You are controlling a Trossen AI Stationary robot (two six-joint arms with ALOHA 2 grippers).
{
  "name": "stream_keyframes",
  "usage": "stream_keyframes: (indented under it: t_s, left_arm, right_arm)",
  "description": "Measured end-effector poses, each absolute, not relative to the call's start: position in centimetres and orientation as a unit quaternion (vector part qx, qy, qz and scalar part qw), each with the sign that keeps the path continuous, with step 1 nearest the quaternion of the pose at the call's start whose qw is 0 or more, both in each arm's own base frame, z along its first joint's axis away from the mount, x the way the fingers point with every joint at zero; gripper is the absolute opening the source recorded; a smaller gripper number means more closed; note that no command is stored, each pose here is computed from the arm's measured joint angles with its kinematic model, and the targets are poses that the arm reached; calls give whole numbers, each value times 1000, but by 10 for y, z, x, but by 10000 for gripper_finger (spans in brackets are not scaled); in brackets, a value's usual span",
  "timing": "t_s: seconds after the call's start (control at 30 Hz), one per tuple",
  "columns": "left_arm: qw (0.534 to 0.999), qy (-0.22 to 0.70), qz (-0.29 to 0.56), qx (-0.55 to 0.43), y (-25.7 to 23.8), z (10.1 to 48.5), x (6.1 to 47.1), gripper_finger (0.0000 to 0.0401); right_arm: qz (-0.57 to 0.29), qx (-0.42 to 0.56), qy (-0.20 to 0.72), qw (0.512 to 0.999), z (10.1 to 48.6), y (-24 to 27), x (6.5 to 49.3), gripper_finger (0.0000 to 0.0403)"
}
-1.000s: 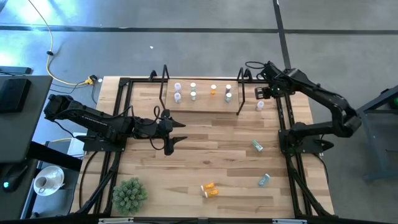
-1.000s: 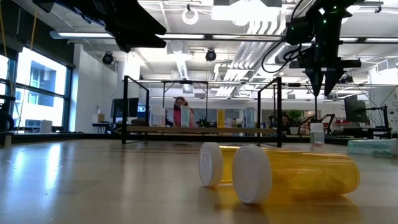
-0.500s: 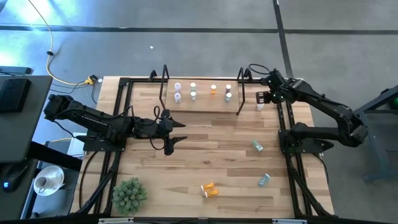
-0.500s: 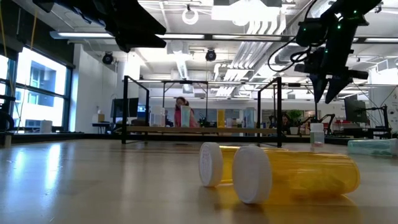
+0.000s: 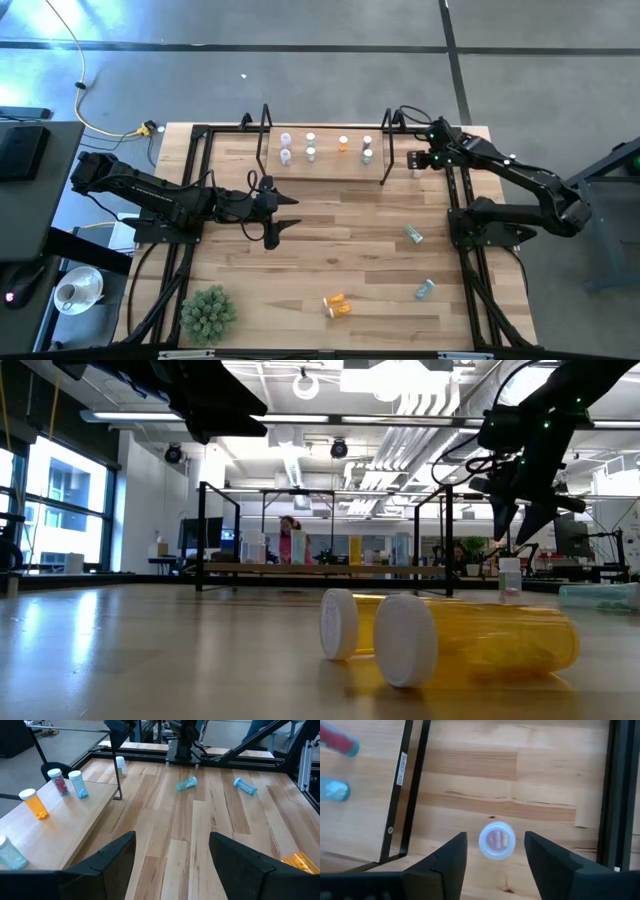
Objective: Pick and place medicine bottles onto shelf by color
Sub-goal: Put the white pill bottle on the shelf aligned with the other white pill bottles
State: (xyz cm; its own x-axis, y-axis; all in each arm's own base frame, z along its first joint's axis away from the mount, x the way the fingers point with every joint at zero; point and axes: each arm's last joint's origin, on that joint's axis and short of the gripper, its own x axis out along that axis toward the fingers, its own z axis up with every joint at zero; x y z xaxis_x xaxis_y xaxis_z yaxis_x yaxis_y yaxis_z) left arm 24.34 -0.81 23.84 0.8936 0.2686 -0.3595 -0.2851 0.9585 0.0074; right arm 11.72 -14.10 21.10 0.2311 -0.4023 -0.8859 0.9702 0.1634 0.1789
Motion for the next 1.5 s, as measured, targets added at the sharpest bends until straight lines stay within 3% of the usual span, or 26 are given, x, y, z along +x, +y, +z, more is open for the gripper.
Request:
stream_keyframes:
  t_s: [1.13, 1.27, 1.5]
  left_arm:
    - [973, 181, 142, -23, -8, 238, 243, 241]
    - [973, 181, 143, -23, -8, 238, 243, 241]
    - [973, 181, 142, -23, -8, 238, 243, 241]
  right_arm:
    - [-533, 405, 406, 622, 181, -152, 134, 204]
    - [-533, 405, 415, 617, 178, -153, 135, 185]
    - [-529, 397, 420, 621, 177, -153, 135, 117]
